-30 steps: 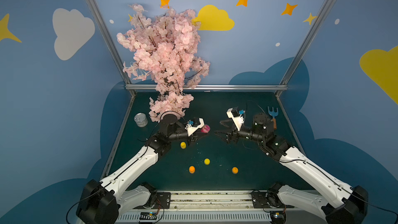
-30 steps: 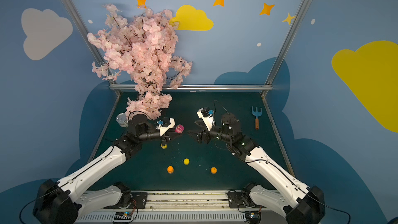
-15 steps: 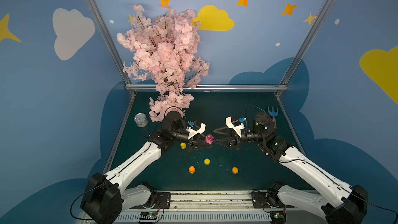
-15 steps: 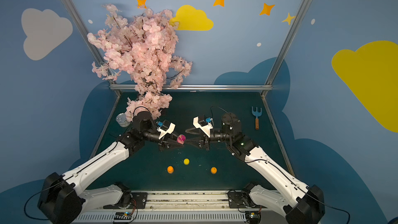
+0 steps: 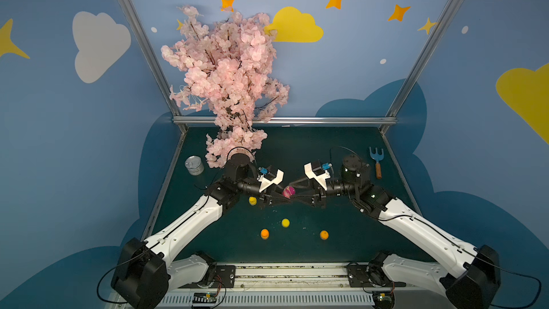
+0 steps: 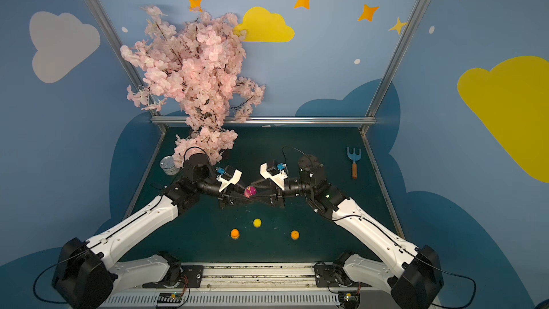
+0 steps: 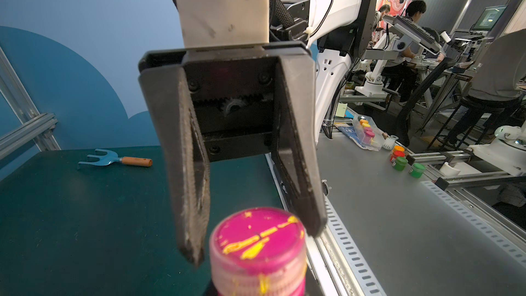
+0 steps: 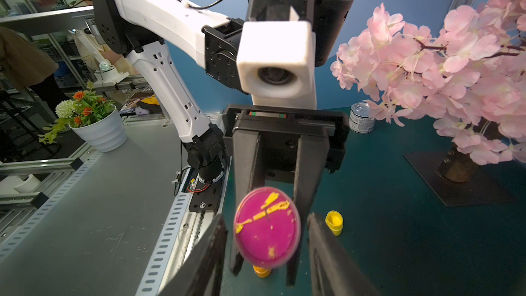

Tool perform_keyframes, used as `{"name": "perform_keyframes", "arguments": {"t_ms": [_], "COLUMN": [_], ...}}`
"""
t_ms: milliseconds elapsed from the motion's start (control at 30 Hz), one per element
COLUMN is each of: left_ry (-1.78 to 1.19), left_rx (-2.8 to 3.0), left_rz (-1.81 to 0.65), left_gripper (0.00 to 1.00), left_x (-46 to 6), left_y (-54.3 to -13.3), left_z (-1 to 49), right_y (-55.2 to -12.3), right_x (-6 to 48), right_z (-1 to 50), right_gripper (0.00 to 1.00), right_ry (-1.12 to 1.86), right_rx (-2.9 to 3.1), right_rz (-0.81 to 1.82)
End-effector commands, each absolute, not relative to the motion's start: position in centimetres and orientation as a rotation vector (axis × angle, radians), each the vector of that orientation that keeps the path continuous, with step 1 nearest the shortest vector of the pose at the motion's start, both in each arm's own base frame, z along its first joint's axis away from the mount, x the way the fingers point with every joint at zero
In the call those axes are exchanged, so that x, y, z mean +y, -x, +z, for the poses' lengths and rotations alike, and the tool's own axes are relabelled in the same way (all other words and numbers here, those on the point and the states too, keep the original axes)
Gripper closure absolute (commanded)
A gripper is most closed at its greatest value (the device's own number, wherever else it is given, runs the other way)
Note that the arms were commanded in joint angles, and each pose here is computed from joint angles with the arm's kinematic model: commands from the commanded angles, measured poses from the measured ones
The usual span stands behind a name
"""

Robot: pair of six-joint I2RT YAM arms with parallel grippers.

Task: Close the paint jar lid
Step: Screw the lid onto the paint jar.

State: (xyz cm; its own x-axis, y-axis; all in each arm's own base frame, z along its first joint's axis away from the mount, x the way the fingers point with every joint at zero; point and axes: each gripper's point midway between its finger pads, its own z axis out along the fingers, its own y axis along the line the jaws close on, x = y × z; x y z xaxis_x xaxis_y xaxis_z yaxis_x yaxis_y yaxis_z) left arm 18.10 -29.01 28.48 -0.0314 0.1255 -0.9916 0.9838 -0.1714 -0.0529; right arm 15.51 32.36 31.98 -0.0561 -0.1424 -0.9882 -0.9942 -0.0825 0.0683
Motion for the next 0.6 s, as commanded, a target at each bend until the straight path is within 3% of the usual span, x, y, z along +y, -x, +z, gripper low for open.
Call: {"name": "perform_keyframes", "arguments": {"t_ms": [0, 167, 433, 567], "left_ry": [-1.425, -1.423, -1.369, -1.322], "left_rx": [1.209, 1.212, 1.271, 1.298], "left_rz": [-1.323, -1.317, -1.174, -1.016], "left_gripper": [0.88, 0.88, 0.88, 0.89], "left_x": [-29.1, -29.1, -29.3, -29.1], "left_y": [-17.9, -18.0, -20.0, -21.8], "left_z": [29.4, 29.4, 28.9, 28.8], "right_y": [-15.5, -15.6, -16.5, -17.7], "right_x": [32.7, 32.9, 33.3, 33.7], "right_z": [33.9, 33.6, 33.5, 32.9], "right_gripper": [0.58, 0.67, 1.00, 1.00], "right_ry": [1.345, 1.347, 1.303, 1.274], "right_rx": [1.255, 1.268, 1.339, 1.426], "right_rz": [1.241, 1.246, 1.241, 1.221]}}
